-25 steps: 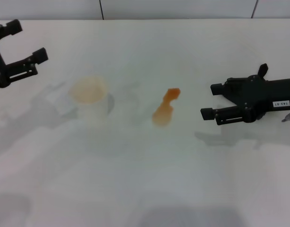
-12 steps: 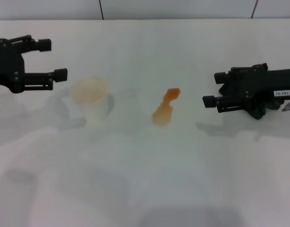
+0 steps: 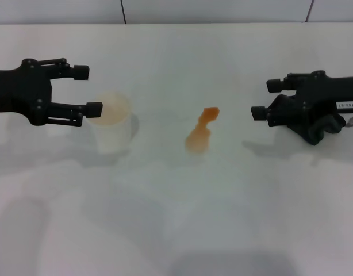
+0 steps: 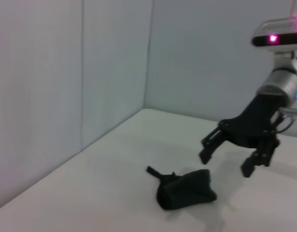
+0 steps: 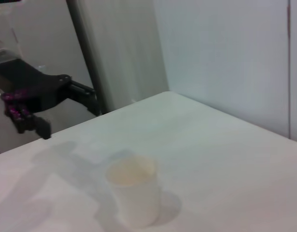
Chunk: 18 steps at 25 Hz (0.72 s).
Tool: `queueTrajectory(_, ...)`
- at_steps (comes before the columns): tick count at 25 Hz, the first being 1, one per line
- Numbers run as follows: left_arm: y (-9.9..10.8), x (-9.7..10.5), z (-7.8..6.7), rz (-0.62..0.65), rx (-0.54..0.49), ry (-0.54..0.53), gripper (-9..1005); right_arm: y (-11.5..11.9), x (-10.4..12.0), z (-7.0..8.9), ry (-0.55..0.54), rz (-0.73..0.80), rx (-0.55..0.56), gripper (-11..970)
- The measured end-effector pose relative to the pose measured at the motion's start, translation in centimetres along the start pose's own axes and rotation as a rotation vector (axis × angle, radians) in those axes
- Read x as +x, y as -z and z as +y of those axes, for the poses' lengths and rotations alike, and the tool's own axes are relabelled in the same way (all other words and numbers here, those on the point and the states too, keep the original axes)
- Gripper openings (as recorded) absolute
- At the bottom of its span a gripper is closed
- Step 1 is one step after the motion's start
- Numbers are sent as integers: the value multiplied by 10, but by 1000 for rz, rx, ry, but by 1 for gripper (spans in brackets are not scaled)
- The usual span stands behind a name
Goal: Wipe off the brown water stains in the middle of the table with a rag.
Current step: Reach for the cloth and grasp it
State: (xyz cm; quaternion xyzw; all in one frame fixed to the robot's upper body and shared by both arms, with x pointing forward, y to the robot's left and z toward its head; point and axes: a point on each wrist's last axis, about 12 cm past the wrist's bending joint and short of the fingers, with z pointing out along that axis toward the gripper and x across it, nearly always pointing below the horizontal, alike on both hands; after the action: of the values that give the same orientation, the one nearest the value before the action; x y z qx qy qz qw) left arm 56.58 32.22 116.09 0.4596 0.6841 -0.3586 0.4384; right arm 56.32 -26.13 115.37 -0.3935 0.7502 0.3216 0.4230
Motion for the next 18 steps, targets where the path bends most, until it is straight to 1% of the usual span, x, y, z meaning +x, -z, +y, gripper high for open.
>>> queueTrajectory(6, 1, 2, -1, -8, -7, 5, 891, -1, -4, -4, 1, -7, 19, 827)
queueTrajectory(11, 0, 4, -3, -8, -6, 12, 891, -4, -8, -9, -24, 8, 46, 827)
queueTrajectory(14, -1, 5, -3, -7, -6, 11, 891, -3, -12, -13, -52, 24, 69, 826)
queueTrajectory(18, -5, 7, -6, -7, 3, 4, 891, -2, -21, -25, -126, 79, 129, 826)
